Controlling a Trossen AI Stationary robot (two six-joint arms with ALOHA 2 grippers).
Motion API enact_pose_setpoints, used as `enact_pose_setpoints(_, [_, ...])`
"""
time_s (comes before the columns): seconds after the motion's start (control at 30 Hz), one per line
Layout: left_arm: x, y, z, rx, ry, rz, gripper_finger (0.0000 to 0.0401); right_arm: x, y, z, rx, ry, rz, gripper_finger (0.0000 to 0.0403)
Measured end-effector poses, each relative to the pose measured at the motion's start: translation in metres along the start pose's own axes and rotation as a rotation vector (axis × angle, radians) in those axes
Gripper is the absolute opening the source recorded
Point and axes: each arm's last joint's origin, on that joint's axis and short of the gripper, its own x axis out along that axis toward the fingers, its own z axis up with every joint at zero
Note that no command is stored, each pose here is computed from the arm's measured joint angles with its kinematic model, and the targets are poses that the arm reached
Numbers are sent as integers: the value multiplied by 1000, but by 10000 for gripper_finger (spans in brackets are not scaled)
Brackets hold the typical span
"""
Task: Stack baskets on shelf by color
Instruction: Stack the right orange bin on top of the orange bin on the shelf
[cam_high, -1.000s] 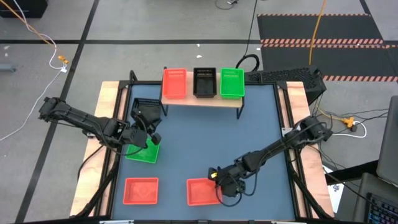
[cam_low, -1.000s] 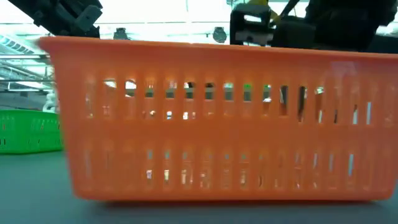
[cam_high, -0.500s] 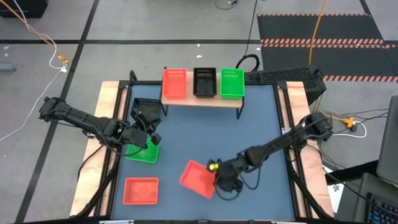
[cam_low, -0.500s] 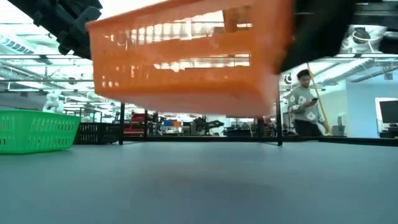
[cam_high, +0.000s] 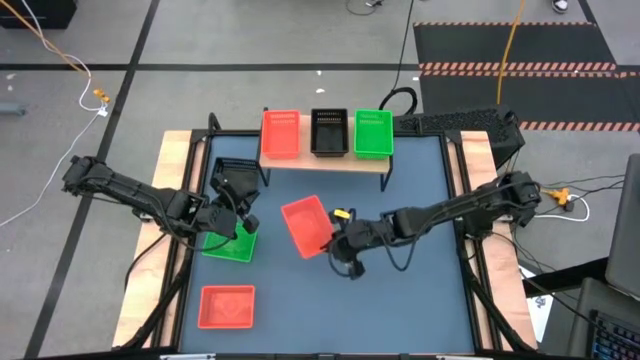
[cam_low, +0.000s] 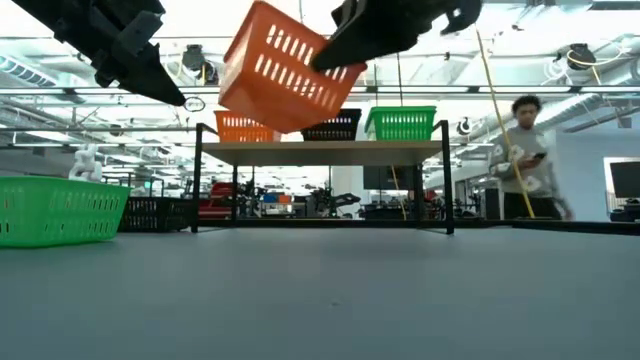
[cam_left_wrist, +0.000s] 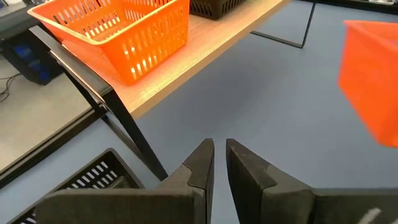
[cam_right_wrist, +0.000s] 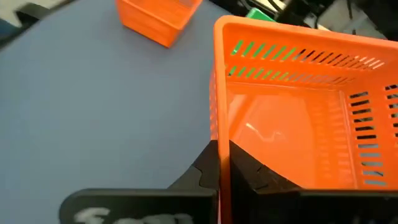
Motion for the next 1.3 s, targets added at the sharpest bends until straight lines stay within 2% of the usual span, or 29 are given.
enact_pose_setpoints(0.13, [0, 0, 0, -2, 0, 0, 47, 1, -7, -2, 39, 2, -18, 1])
enact_pose_setpoints(0.53, [0, 0, 0, -3, 0, 0, 47, -1, -8, 13, 61, -161, 4, 1])
enact_pose_setpoints(0.67, [0, 0, 0, -3, 0, 0, 47, -5, -5, 29, 53, -251, 46, 1])
enact_pose_setpoints(0.77, [0, 0, 0, 3, 0, 0, 47, -13, -12, 47, 57, -255, -22, 0])
enact_pose_setpoints(0.9, [0, 0, 0, 2, -1, 0, 47, -23, -40, 62, 60, -215, -267, 0])
enact_pose_setpoints(1.0, [0, 0, 0, 7, -1, 0, 47, -34, -73, 76, 69, -212, -448, 0])
enact_pose_setpoints(1.07, [0, 0, 0, 15, -3, -1, 47, -40, -102, 90, 139, -220, -482, 0])
enact_pose_setpoints(1.17, [0, 0, 1, 14, -7, 1, 47, -36, -139, 105, 223, -167, -469, 0])
enact_pose_setpoints(1.3, [0, 4, 3, 1, -12, 10, 47, -26, -182, 106, 312, -85, -519, 0])
